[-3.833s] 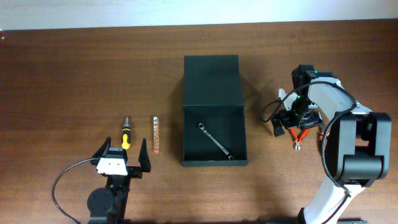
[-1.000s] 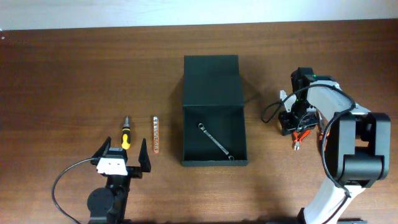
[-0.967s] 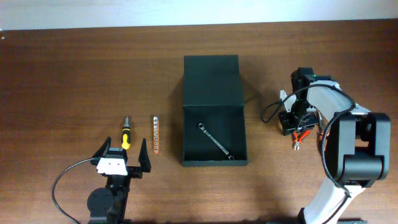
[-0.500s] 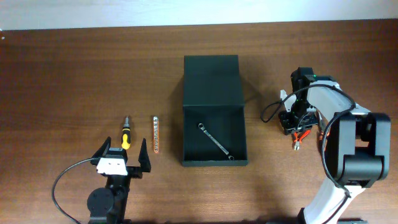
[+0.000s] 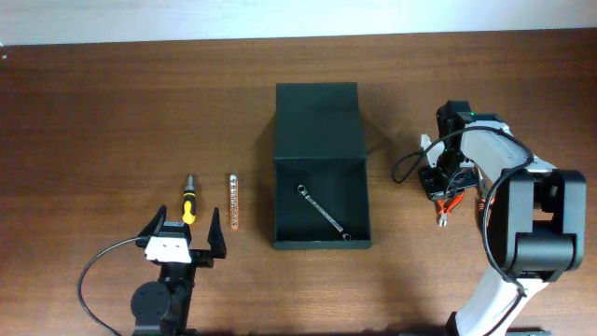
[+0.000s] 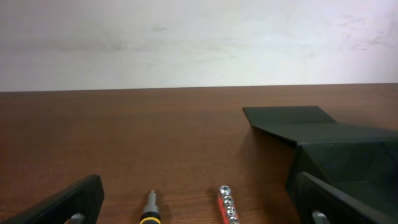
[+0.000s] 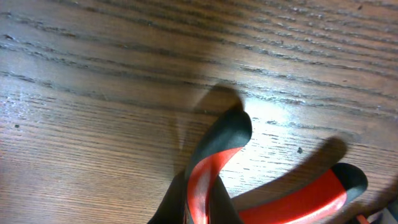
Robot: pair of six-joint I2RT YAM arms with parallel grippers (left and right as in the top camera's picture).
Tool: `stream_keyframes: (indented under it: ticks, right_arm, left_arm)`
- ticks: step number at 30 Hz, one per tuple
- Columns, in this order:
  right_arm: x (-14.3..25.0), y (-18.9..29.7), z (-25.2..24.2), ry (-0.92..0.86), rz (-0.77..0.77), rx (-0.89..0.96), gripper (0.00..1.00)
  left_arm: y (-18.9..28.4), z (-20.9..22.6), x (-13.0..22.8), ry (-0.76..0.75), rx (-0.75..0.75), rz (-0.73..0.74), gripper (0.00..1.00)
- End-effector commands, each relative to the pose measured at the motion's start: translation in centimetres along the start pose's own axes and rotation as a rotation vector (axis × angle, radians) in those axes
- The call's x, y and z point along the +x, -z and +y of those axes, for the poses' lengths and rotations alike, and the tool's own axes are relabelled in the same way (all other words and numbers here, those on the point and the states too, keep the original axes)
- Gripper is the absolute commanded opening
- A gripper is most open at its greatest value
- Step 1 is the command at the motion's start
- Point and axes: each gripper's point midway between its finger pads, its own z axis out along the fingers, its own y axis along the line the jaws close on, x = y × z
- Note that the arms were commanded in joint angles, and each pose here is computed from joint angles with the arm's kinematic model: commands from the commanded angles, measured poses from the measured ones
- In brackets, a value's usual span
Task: Pack container
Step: 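Carry the cutters with the right gripper and lower them into the box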
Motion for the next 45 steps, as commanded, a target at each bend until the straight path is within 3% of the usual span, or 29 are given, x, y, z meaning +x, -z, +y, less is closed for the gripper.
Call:
stream_keyframes:
  ticks: [1,12,24,33,45]
  right_arm:
    - [0.7,-1.2,-0.5,-0.019,0.033,0.033,0.04]
    - [-1.6,1.2,-0.4,-0.055,-0.031,0.000,0.04]
    - [-6.6,13.9,0.4,-0.001,-0.209,0.000,0.04]
    - [-6.4,20.7,10.2,0.316,-0.267,0.017,0.04]
    - [-2.9,19.6,22.0,0.659,-0.219,0.061,0.04]
  left_arm:
    - [0.0,0.1,0.1,-0.015,-0.006,0.001,0.99]
    - [0.0,0.1,0.1,-0.015,-0.006,0.001,0.99]
    - [0.0,0.1,0.1,-0.015,-0.006,0.001,0.99]
    - [0.0,0.1,0.1,-0.015,-0.006,0.001,0.99]
    - [0.0,0.1,0.1,-0.015,-0.006,0.001,0.99]
